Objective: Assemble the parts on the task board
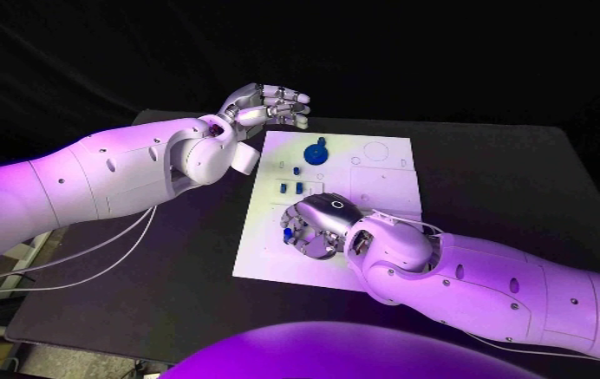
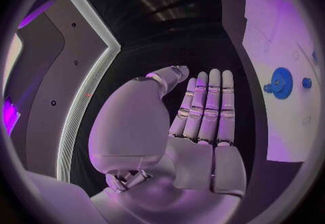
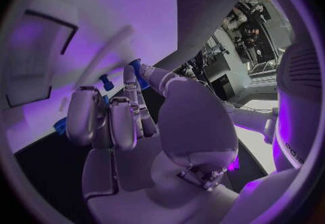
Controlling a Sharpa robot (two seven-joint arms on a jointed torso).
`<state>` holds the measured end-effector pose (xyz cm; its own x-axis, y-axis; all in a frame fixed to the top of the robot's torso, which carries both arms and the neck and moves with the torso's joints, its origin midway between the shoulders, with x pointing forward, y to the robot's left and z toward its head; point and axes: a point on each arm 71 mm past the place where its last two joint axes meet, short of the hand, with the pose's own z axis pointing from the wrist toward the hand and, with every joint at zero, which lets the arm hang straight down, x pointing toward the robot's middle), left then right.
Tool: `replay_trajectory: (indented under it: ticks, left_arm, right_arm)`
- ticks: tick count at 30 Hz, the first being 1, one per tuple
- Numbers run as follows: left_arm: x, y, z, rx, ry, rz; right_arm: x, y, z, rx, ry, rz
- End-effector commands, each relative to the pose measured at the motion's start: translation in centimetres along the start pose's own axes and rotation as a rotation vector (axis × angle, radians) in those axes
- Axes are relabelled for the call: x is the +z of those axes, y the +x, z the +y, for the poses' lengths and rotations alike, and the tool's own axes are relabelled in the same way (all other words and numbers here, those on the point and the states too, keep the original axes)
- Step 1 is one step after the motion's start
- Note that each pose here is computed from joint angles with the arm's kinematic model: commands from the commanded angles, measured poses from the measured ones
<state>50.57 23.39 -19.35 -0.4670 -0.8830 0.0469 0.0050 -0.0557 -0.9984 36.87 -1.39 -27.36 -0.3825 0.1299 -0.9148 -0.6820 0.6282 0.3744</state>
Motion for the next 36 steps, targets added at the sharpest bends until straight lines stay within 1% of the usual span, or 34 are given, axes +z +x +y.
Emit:
replay_trajectory:
  ticks: [1, 3, 6, 10, 13, 15, 17, 19, 21, 22, 23, 24, 27, 30, 32, 36]
  left_arm:
    - [0.06, 0.21, -0.12, -0.005, 0.007, 0.017]
    - [0.05, 0.20, -0.12, -0.005, 0.007, 0.016]
    - [0.05, 0.19, -0.13, -0.005, 0.007, 0.015]
    - [0.00, 0.08, -0.13, -0.003, 0.007, 0.012]
    - [-0.03, 0.02, -0.13, -0.003, 0.007, 0.011]
    - [-0.05, -0.02, -0.13, -0.002, 0.007, 0.010]
    - [-0.08, -0.06, -0.13, -0.002, 0.007, 0.010]
    - [-0.11, -0.10, -0.14, -0.002, 0.007, 0.009]
    - [-0.17, -0.20, -0.14, -0.001, 0.006, 0.006]
    - [-0.21, -0.27, -0.15, 0.000, 0.006, 0.005]
    - [-0.22, -0.29, -0.15, 0.000, 0.006, 0.004]
    - [-0.23, -0.29, -0.15, 0.000, 0.006, 0.004]
    - [-0.29, -0.31, -0.17, 0.000, 0.006, 0.004]
    - [-0.34, -0.27, -0.18, -0.001, 0.006, 0.006]
    - [-0.41, -0.27, -0.21, -0.001, 0.006, 0.007]
    - [-0.51, -0.30, -0.24, -0.001, 0.006, 0.007]
  right_arm:
    - [-0.2, -0.2, -0.1, 0.006, 0.005, -0.027]
    - [-0.4, -0.5, -0.1, 0.022, 0.000, -0.056]
    - [-1.0, -1.0, -0.1, 0.048, -0.012, -0.116]
    - [-2.3, -2.0, -0.3, 0.096, -0.031, -0.202]
    - [-3.4, -2.9, -0.8, 0.139, -0.032, -0.241]
    - [-4.2, -3.8, -1.5, 0.184, -0.016, -0.256]
    - [-5.3, -4.6, -2.7, 0.258, 0.030, -0.249]
    - [-6.1, -5.2, -3.7, 0.319, 0.077, -0.219]
    - [-7.4, -5.8, -5.4, 0.399, 0.147, -0.167]
    - [-8.5, -6.2, -6.6, 0.440, 0.199, -0.127]
    - [-8.9, -6.3, -7.0, 0.450, 0.218, -0.116]
    - [-9.2, -6.4, -7.3, 0.456, 0.231, -0.110]
    - [-11.5, -6.8, -9.4, 0.481, 0.329, -0.076]
    - [-13.2, -7.0, -10.8, 0.478, 0.404, -0.054]
    - [-14.2, -6.9, -11.5, 0.463, 0.446, -0.040]
    - [-15.6, -6.5, -12.1, 0.400, 0.501, -0.027]
